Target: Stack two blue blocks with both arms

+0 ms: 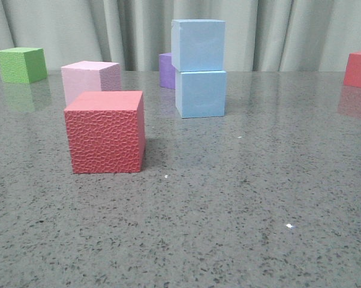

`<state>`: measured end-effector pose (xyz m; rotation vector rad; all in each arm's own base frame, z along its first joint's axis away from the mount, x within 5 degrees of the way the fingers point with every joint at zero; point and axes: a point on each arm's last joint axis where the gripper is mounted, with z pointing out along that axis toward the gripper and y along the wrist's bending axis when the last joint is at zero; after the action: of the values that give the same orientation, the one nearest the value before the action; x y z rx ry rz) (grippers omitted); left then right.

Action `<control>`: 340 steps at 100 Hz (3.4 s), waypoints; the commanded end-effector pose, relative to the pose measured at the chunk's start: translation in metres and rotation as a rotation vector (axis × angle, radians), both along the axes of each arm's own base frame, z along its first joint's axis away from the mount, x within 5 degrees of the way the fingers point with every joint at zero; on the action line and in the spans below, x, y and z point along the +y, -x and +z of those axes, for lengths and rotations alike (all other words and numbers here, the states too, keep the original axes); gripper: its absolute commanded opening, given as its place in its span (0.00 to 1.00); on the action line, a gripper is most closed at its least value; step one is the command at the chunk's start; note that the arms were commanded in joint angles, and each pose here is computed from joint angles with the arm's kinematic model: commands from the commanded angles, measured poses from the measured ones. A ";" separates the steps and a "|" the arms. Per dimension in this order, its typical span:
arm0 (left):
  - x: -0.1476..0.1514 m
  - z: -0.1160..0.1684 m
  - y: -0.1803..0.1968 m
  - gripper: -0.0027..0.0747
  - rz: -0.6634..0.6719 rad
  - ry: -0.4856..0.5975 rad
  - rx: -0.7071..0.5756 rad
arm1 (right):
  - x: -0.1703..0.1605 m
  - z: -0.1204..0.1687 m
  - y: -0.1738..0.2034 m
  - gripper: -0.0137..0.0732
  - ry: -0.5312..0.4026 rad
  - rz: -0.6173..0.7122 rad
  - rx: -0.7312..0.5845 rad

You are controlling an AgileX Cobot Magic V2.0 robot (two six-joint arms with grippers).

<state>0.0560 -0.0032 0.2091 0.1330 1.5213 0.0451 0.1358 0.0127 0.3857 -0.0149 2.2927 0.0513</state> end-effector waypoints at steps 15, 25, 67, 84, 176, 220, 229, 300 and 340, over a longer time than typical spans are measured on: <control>0.000 -0.003 0.002 0.01 -0.006 0.032 -0.097 | -0.001 0.011 -0.001 0.02 0.016 0.004 -0.082; 0.000 -0.003 0.002 0.01 -0.006 0.032 -0.097 | -0.001 0.011 -0.001 0.02 0.016 0.004 -0.082; 0.000 -0.003 0.001 0.01 -0.006 0.031 -0.095 | -0.001 0.011 -0.001 0.02 0.016 0.004 -0.082; 0.000 -0.003 0.001 0.01 -0.006 0.032 -0.095 | -0.001 0.011 -0.001 0.02 0.016 0.004 -0.082; 0.000 -0.003 0.001 0.01 -0.006 0.032 -0.095 | -0.001 0.011 -0.001 0.02 0.015 0.004 -0.083; 0.000 -0.003 0.001 0.01 -0.006 0.032 -0.095 | -0.005 -0.005 0.034 0.02 -0.004 0.021 -0.367; 0.000 -0.003 0.001 0.01 -0.006 0.032 -0.095 | -0.005 -0.019 0.043 0.02 -0.013 0.029 -0.451; 0.000 -0.003 0.001 0.01 -0.006 0.032 -0.095 | -0.010 -0.127 0.095 0.02 -0.091 0.015 -0.814; 0.000 -0.003 0.001 0.01 -0.006 0.032 -0.095 | -0.011 -0.156 0.086 0.02 -0.099 -0.049 -0.840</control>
<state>0.0559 -0.0033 0.2109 0.1183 1.5018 0.0299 0.0527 0.0014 0.2160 0.0700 1.5955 0.1125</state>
